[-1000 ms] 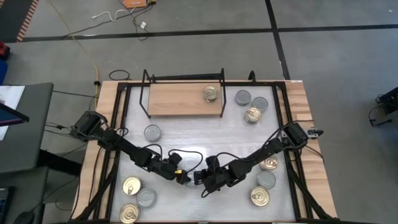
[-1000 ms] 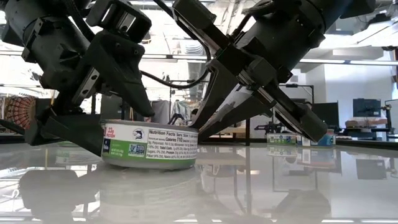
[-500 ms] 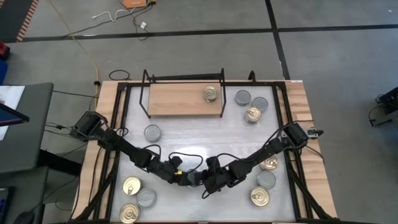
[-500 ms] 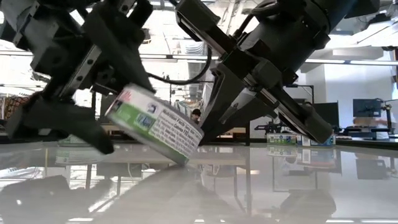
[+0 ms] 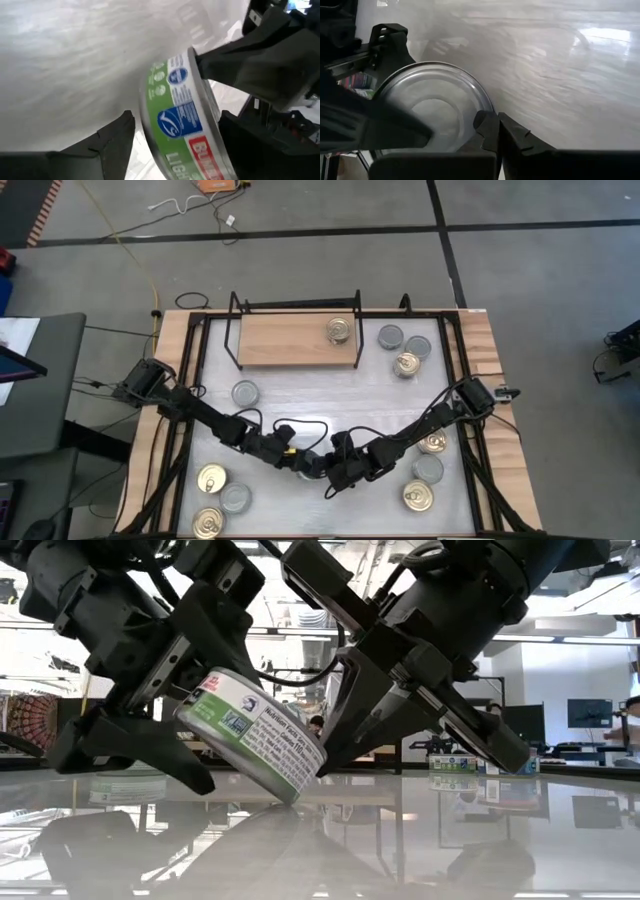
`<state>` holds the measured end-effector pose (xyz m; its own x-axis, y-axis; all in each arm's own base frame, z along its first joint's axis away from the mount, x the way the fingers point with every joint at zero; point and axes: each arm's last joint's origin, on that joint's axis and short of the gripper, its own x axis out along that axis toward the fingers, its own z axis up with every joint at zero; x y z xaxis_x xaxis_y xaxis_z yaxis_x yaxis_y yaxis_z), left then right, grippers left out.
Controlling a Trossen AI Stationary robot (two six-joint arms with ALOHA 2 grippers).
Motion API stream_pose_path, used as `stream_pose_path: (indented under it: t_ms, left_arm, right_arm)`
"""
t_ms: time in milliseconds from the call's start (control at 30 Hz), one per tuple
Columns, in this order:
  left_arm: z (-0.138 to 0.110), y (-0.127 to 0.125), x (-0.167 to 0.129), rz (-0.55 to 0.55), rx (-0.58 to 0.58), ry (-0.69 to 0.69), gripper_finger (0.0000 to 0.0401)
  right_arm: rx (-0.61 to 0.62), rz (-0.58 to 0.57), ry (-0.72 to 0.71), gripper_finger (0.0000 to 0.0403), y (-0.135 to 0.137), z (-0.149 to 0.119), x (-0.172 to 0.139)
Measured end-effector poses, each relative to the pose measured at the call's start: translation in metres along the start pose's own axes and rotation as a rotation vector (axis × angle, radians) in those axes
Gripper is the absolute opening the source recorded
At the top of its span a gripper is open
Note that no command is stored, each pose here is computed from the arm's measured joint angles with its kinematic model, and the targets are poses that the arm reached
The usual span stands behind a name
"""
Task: Stack canned seafood by type on shelf
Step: Put the green tuna can on the shelf
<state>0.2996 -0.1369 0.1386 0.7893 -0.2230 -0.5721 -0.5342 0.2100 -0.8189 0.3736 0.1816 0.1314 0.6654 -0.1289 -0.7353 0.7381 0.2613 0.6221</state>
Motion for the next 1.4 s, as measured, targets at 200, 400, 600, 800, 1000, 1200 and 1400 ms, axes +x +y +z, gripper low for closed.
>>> stream_pose_path:
  t_ms: [200, 400, 600, 800, 1000, 1200, 1400]
  left_arm:
    - [0.002, -0.001, 0.0, -0.014, -0.007, -0.006, 0.0219]
    - [0.002, -0.002, 0.0, -0.021, 0.0, -0.006, 0.0166]
    - [0.004, -0.003, 0.0, -0.025, 0.033, -0.009, 0.0122]
    - [0.007, -0.003, 0.0, -0.024, 0.068, -0.024, 0.0122]
    - [0.01, -0.005, 0.001, -0.04, 0.073, -0.052, 0.0122]
    - [0.014, -0.005, 0.001, -0.043, 0.031, -0.128, 0.0123]
    - [0.029, -0.009, 0.001, -0.084, -0.041, -0.221, 0.0123]
  right_arm:
    - [0.0, 0.009, -0.007, 0.0029, 0.001, 0.002, 0.001]
    - [-0.027, 0.032, -0.014, 0.0028, 0.004, 0.006, 0.003]
    - [-0.067, 0.037, -0.017, 0.0034, 0.006, 0.01, 0.001]
    - [-0.141, 0.026, -0.02, 0.0047, 0.01, 0.017, -0.01]
    - [-0.238, -0.003, 0.0, 0.0086, 0.018, 0.034, -0.038]
    - [-0.444, -0.058, 0.032, 0.0135, 0.02, 0.055, -0.079]
    - [-0.629, -0.18, 0.089, 0.0143, 0.008, 0.064, -0.121]
